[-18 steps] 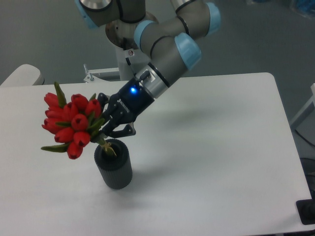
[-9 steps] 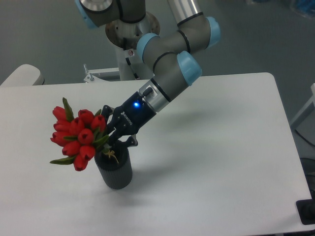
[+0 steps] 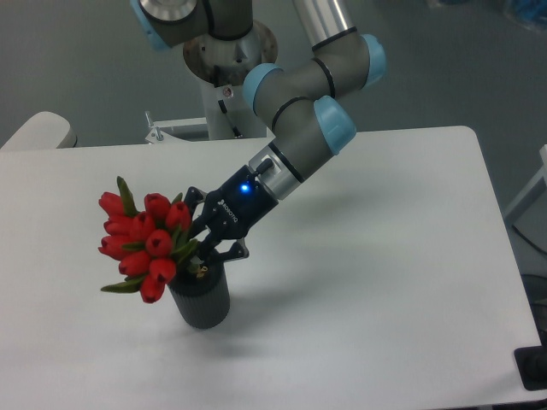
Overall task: Insert the flowers into the vase
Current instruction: 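Open the gripper to release the tulips in the vase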
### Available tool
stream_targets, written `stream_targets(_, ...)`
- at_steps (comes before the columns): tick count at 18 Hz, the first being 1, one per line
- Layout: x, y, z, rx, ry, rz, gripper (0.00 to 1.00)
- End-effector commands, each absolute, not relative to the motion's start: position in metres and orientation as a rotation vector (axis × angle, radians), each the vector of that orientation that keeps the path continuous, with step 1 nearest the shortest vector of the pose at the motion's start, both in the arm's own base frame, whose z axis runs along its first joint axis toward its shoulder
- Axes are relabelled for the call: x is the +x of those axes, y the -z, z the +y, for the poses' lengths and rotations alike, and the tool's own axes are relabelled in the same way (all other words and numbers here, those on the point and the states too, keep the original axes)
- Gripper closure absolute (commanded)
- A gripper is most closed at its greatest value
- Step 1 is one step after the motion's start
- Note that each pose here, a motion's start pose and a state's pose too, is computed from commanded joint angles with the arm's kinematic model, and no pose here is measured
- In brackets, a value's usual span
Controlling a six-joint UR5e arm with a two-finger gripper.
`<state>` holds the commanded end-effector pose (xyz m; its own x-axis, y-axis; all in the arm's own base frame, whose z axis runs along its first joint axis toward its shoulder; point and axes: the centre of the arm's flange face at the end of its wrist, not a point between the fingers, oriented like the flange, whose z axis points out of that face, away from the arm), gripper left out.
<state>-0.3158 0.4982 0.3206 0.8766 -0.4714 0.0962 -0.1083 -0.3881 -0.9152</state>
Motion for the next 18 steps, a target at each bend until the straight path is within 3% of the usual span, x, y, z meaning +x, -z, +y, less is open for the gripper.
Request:
stream_targets(8,-0.323,-0.32,0.494,-1.953,0.408,0.411,0.25)
stream_targets(11,-0.329,-0.321,0.49,-1.953,0.399,0.4,0.02)
stream_targets(18,-0.349,-0.331,0.469,-2.008,0.306,0.382,0.0)
